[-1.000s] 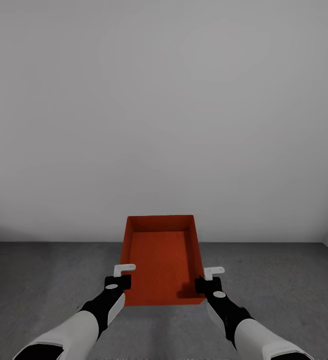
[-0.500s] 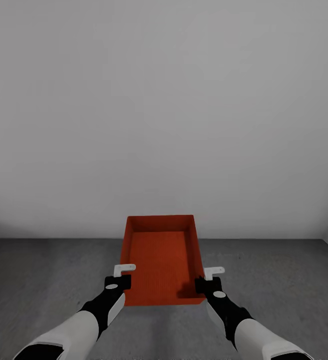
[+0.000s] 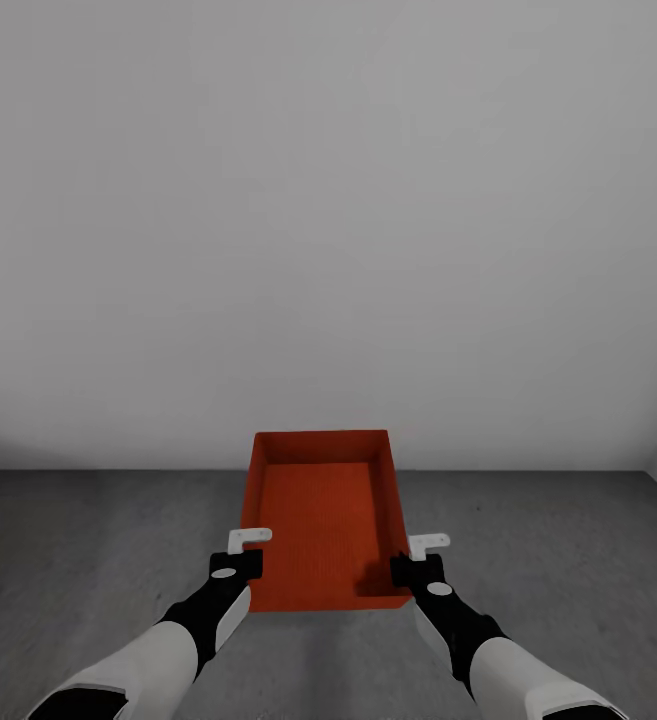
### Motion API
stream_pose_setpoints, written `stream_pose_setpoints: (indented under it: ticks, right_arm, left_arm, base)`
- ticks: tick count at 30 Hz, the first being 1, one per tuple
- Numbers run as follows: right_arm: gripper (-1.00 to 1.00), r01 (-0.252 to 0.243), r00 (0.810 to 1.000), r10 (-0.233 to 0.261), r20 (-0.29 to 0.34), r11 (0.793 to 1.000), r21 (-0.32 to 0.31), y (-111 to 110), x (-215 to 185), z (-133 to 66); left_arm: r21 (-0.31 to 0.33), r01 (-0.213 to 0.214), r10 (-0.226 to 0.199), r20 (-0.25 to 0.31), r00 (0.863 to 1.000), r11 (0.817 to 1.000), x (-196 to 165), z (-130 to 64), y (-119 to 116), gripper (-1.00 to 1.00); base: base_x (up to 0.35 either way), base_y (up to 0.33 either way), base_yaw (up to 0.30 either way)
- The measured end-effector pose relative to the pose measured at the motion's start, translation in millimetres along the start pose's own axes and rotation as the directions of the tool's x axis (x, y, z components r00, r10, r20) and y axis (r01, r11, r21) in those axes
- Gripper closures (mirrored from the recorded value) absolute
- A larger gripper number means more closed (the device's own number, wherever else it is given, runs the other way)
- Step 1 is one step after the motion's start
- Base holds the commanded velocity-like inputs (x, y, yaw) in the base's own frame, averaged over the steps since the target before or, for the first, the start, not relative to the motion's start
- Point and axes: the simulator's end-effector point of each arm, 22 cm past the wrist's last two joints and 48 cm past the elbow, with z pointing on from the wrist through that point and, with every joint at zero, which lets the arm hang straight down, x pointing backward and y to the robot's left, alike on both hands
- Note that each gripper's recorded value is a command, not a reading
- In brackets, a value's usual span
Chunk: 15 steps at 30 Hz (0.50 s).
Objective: Move the two storage containers from the living room to the garage. In the garage, place one container on the floor and stack the other container on top of it (either order is fine).
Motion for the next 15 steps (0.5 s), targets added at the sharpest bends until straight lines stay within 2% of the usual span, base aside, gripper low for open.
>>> stream_pose_setpoints:
  ticks: [15]
  right_arm:
    - [1.0, 0.0, 1.0, 0.0, -0.024, 1.0, -0.002, 1, 14, 5.0]
  left_arm:
    - [0.0, -0.003, 0.003, -0.024, 1.0, 1.0, 13, 6.1, -1, 1.0]
  base:
    - [0.0, 0.0, 0.0]
